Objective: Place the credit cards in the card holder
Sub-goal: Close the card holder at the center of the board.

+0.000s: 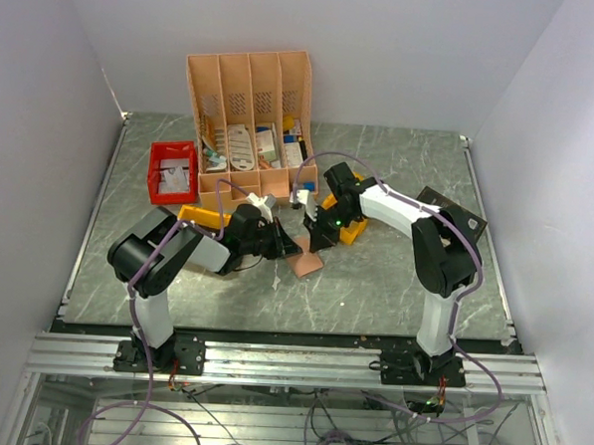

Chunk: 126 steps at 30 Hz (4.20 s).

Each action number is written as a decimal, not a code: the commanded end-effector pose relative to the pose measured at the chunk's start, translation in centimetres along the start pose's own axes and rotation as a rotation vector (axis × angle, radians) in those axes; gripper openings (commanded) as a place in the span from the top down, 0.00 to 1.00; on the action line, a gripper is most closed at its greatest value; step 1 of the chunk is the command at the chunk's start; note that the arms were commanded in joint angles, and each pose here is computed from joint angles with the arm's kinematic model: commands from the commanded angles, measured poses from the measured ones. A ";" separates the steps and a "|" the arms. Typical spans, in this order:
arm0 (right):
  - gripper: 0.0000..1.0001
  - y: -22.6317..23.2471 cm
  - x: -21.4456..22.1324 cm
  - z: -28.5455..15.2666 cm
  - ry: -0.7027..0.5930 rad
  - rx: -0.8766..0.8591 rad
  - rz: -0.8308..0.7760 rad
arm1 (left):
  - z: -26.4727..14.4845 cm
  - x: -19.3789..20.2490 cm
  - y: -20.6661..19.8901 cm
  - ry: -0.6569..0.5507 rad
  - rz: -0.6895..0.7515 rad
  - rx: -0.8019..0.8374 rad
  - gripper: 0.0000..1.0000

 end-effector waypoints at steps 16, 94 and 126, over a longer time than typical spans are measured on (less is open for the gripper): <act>1.00 1.2 -1.0 1.2 -0.024 0.050 -0.049 | -0.2 2.0 3.7 0.062 -0.052 -0.115 0.93; 1.00 10.5 8.8 6.6 0.512 -0.048 -0.280 | -0.1 1.1 0.6 0.032 -0.179 0.126 0.93; 0.78 10.7 6.8 5.6 0.374 -0.154 -0.188 | -0.5 3.1 4.2 0.090 -0.171 -0.074 0.93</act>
Point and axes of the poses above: each gripper's point midway between its finger pads, its own z axis out along the fingers, its own y axis along the line the jaws close on, x = y × z, the point moved 7 cm from there along -z, back along the fingers, and after that the axes turned 6 degrees about -z, right-handed, at the moved point
